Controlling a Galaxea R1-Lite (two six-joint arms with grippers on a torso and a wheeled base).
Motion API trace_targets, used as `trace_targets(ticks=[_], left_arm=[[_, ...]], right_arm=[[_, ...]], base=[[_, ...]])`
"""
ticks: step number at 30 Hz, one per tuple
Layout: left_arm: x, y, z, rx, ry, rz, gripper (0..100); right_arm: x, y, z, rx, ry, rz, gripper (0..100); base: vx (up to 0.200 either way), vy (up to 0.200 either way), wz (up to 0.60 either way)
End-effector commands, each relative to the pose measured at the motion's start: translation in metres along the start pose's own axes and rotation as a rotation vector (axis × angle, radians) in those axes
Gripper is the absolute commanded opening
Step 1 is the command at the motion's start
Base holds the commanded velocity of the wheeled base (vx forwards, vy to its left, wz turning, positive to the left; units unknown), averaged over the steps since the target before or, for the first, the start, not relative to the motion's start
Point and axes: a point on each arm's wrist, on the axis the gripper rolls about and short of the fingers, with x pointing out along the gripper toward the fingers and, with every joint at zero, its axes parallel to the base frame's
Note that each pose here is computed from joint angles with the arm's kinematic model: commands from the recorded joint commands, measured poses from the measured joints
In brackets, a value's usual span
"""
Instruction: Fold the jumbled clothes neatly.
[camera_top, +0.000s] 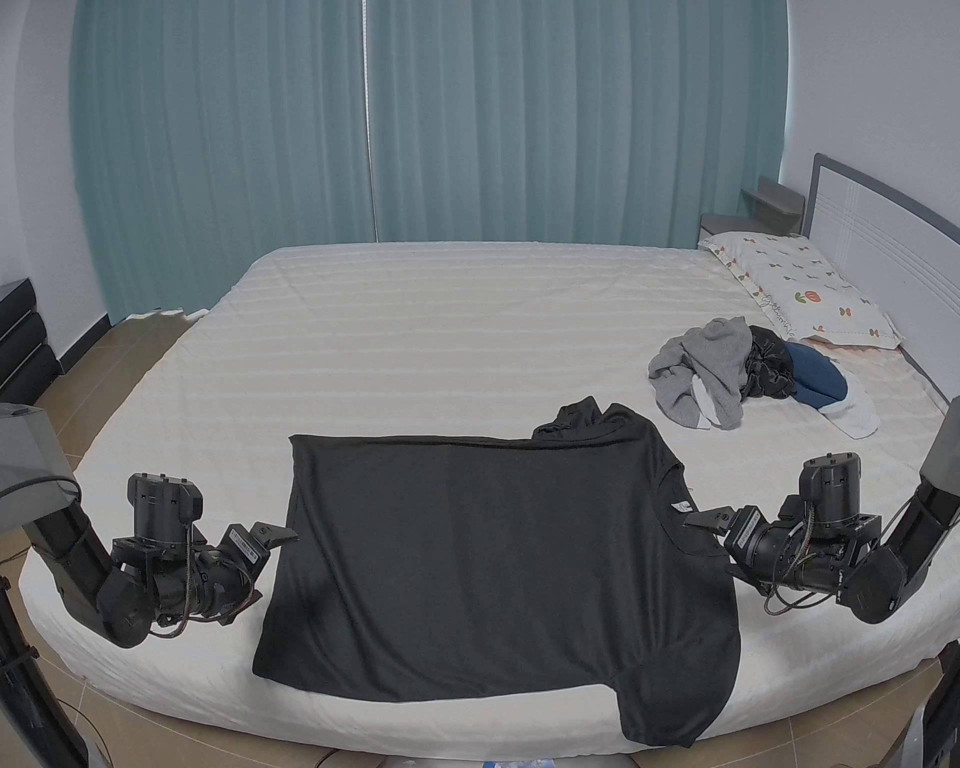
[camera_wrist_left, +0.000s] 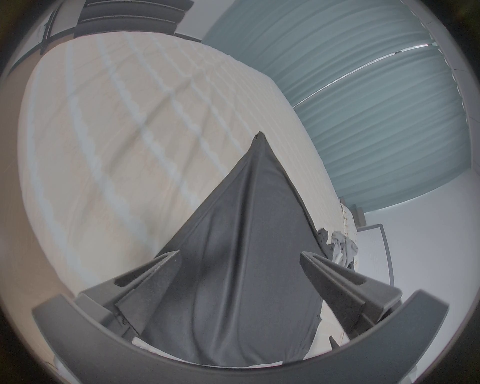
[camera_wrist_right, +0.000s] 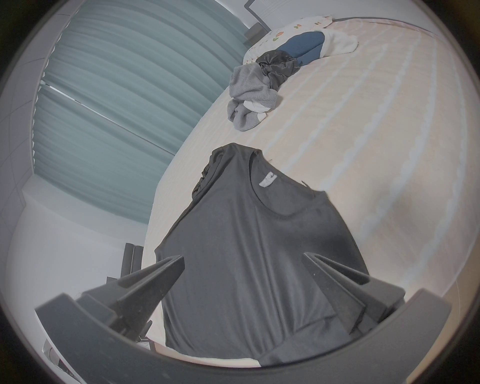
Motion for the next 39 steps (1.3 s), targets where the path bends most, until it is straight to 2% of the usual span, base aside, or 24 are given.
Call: trace_targets(ticks=[1, 13, 25, 30, 32, 34, 35, 36, 39], left_arm=[[-0.002, 0.008, -0.007, -0.006, 0.032, 0.022, 100], [-0.001, 0.008, -0.008, -0.031, 0.025, 0.004, 100], [-0.004, 0.008, -0.010, -0.037, 0.027, 0.004, 100], [-0.013, 0.011, -0.012, -0.024, 0.016, 0.010, 100], [-0.017, 0.013, -0.013, 0.008, 0.008, 0.020, 100], [-0.027, 0.018, -0.013, 0.076, -0.007, 0.032, 100], [-0.027, 0.018, -0.013, 0.076, -0.007, 0.032, 100], [-0.034, 0.023, -0.012, 0.118, -0.017, 0.046, 100], [-0.033, 0.028, -0.012, 0.131, -0.011, 0.074, 100]], right_arm=[[-0.002, -0.003, -0.007, -0.004, 0.020, -0.009, 100], [-0.003, -0.003, -0.007, -0.004, 0.020, -0.012, 100], [-0.002, -0.005, -0.008, -0.012, 0.012, -0.018, 100], [-0.002, -0.005, -0.008, -0.013, 0.013, -0.020, 100], [-0.002, -0.005, -0.008, -0.014, 0.014, -0.019, 100], [-0.003, -0.005, -0.008, -0.013, 0.013, -0.022, 100], [-0.003, -0.005, -0.008, -0.013, 0.013, -0.022, 100], [-0.004, -0.006, -0.009, -0.014, 0.015, -0.024, 100], [-0.003, -0.007, -0.010, -0.016, 0.021, -0.027, 100]], base=[[-0.200, 0.000, 0.00], [0.000, 0.000, 0.00], [0.000, -0.200, 0.00], [0.000, 0.000, 0.00], [0.000, 0.000, 0.00], [0.000, 0.000, 0.00], [0.000, 0.000, 0.00], [0.000, 0.000, 0.00], [0.000, 0.000, 0.00]])
